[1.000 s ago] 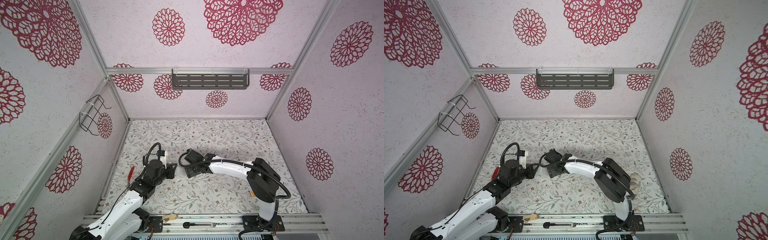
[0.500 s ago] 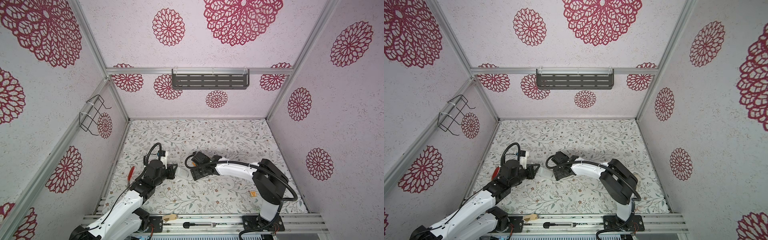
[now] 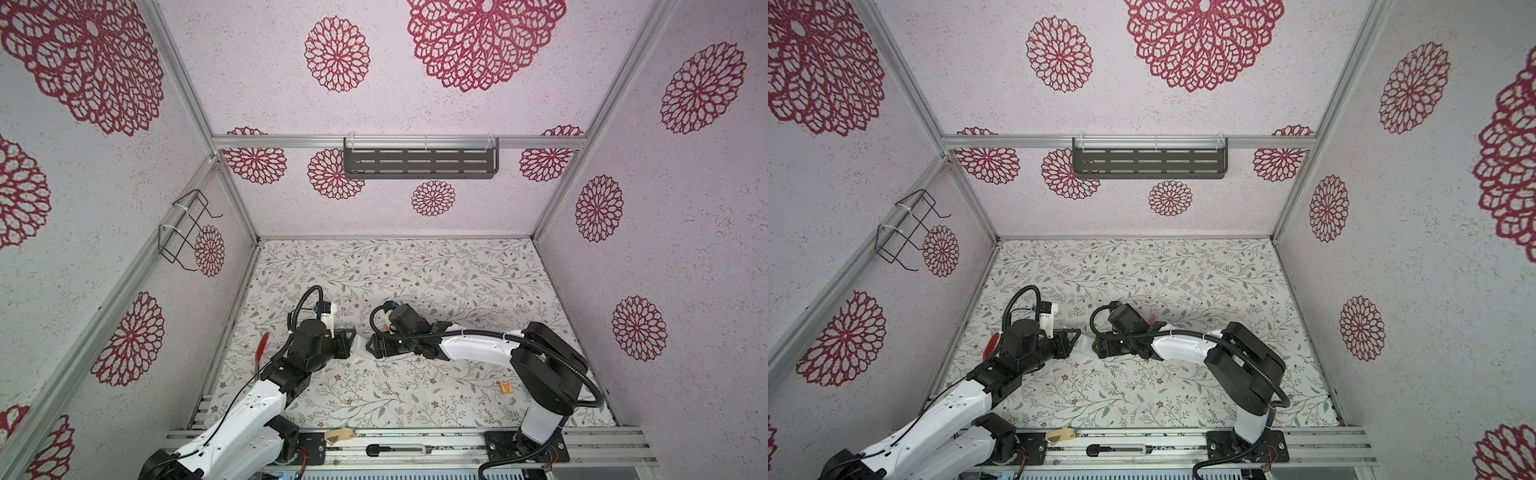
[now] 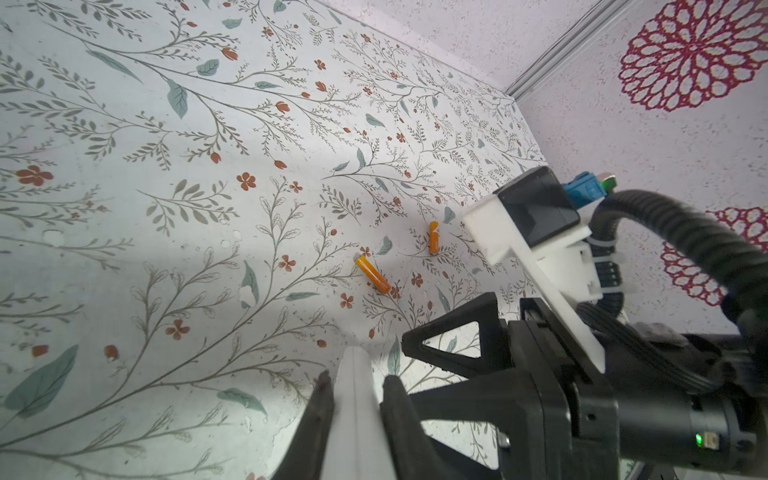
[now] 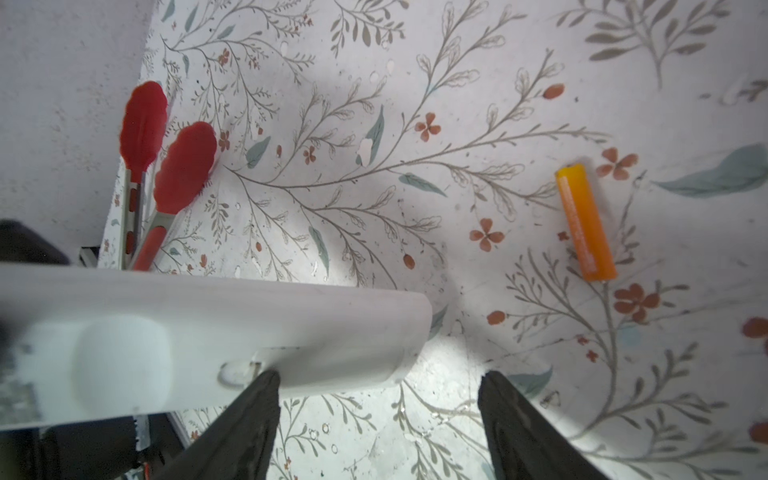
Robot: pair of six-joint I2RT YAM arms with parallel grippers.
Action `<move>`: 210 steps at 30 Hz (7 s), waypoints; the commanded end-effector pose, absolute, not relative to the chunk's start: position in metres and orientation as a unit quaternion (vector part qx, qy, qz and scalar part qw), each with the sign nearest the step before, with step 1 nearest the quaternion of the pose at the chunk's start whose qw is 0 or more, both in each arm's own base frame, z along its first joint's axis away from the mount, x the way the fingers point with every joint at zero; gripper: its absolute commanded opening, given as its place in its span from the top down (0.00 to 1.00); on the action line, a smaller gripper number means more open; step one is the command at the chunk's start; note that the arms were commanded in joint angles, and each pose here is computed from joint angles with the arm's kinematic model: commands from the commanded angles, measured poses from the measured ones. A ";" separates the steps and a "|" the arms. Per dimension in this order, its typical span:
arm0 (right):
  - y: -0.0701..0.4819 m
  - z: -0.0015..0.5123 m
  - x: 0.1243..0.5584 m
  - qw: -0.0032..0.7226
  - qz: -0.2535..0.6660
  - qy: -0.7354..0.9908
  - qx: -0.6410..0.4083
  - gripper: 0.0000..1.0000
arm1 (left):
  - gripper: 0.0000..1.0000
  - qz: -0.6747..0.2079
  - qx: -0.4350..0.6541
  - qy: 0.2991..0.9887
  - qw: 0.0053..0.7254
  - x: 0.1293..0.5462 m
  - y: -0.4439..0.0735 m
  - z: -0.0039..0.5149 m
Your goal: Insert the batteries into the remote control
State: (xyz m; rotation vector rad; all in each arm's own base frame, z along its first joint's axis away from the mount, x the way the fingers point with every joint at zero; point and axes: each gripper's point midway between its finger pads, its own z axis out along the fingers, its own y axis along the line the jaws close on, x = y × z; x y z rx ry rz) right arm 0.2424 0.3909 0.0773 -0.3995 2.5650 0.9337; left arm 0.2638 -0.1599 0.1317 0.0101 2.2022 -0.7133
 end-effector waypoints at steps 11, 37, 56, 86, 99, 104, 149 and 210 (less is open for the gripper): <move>0.419 0.109 0.244 0.190 0.454 0.862 -0.120 0.22 | 1.00 -0.270 0.013 0.890 0.368 0.255 -0.160 0.116; 0.423 0.047 0.222 0.127 0.444 0.881 -0.100 0.36 | 1.00 -0.258 0.011 0.895 0.365 0.256 -0.158 0.113; 0.420 0.032 0.229 0.122 0.355 0.923 -0.084 0.23 | 1.00 -0.271 0.017 0.895 0.355 0.255 -0.164 0.111; 0.339 0.009 0.240 0.143 0.035 0.970 -0.195 0.30 | 1.00 -0.259 0.026 0.894 0.365 0.258 -0.163 0.116; 0.324 0.028 0.249 0.167 -0.007 0.965 -0.201 0.33 | 1.00 -0.255 0.028 0.895 0.364 0.259 -0.163 0.115; 0.317 0.035 0.251 0.173 -0.024 0.963 -0.203 0.33 | 1.00 -0.247 0.029 0.897 0.366 0.259 -0.162 0.115; 0.415 0.103 0.236 0.160 0.484 0.855 -0.095 0.54 | 1.00 -0.268 0.018 0.901 0.341 0.251 -0.168 0.102; 0.350 0.010 0.230 0.158 0.078 0.976 -0.129 0.06 | 1.00 -0.268 0.030 0.902 0.337 0.255 -0.172 0.103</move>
